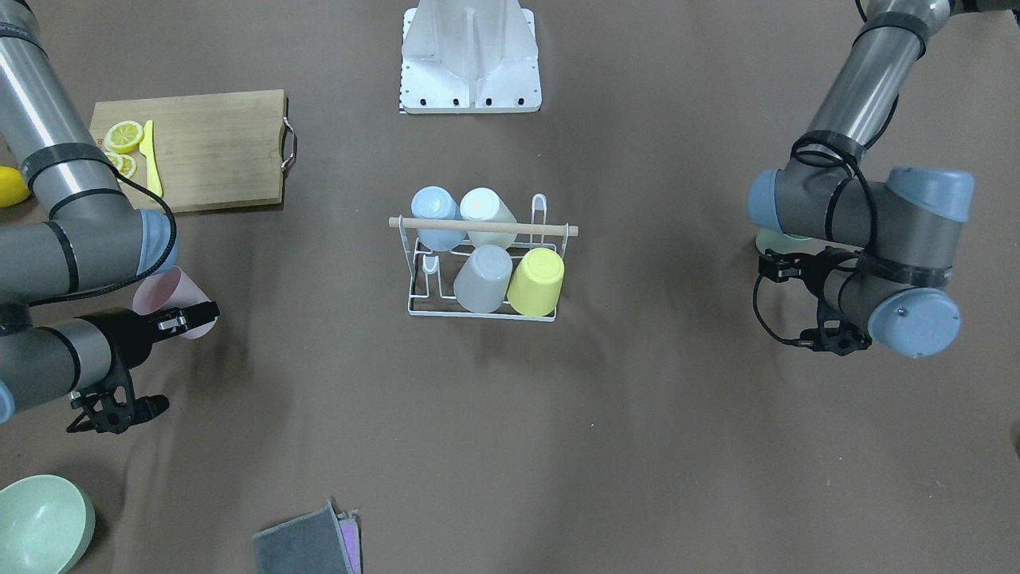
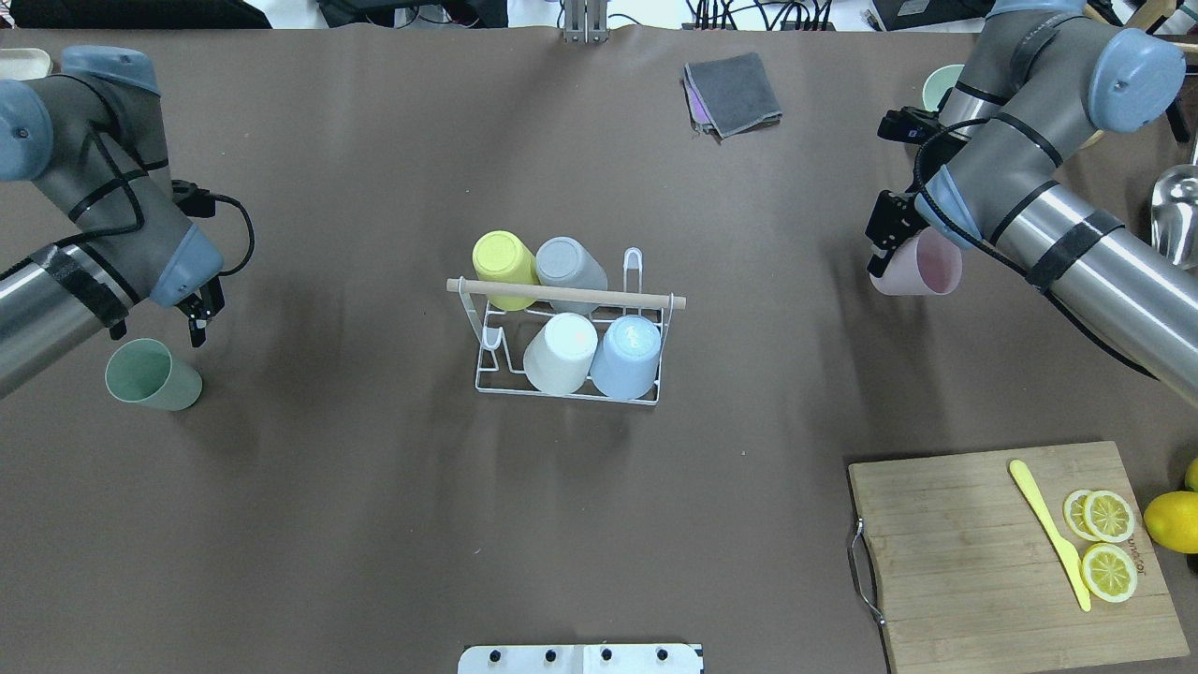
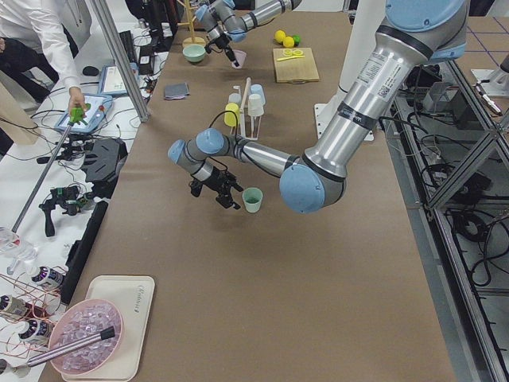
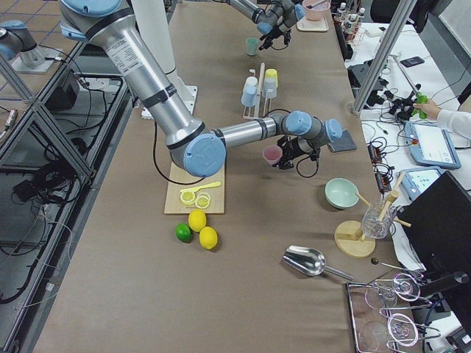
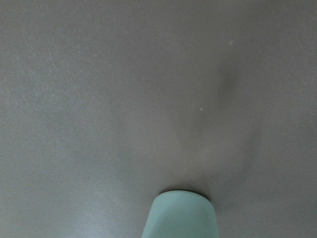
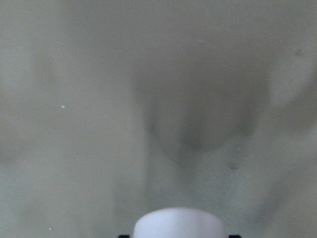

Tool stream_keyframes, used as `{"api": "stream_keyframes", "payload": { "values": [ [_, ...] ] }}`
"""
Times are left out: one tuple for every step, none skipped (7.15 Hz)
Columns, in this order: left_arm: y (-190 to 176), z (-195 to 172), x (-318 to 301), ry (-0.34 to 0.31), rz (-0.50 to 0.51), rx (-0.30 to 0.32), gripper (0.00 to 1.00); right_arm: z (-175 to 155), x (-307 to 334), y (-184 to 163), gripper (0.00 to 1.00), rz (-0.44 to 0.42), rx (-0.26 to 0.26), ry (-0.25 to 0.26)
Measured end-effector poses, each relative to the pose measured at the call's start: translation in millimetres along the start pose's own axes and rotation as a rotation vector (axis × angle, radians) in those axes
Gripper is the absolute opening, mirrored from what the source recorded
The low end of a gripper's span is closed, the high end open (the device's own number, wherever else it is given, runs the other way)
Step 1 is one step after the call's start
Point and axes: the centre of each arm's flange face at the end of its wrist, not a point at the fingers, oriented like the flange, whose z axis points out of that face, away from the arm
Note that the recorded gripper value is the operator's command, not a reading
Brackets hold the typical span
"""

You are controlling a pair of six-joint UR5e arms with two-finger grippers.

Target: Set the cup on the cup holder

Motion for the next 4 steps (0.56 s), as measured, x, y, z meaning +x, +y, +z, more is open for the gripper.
{"api": "stream_keyframes", "payload": {
  "values": [
    [0.6,6.2,-2.4,-0.003,0.003,-0.003,0.98,-6.6,-10.7,-3.2,0.4,-0.104,0.053,-0.03],
    [1.2,9.5,-4.3,-0.004,0.004,-0.004,0.98,-17.2,-18.4,-4.0,0.4,-0.201,0.106,-0.069],
    [1.5,11.9,-6.7,-0.004,0.002,-0.006,0.98,-30.6,-23.5,-2.0,0.4,-0.277,0.15,-0.124],
    [1.7,14.2,-8.8,-0.004,0.0,-0.008,0.98,-42.8,-30.4,1.2,0.41,-0.34,0.18,-0.183]
  ]
}}
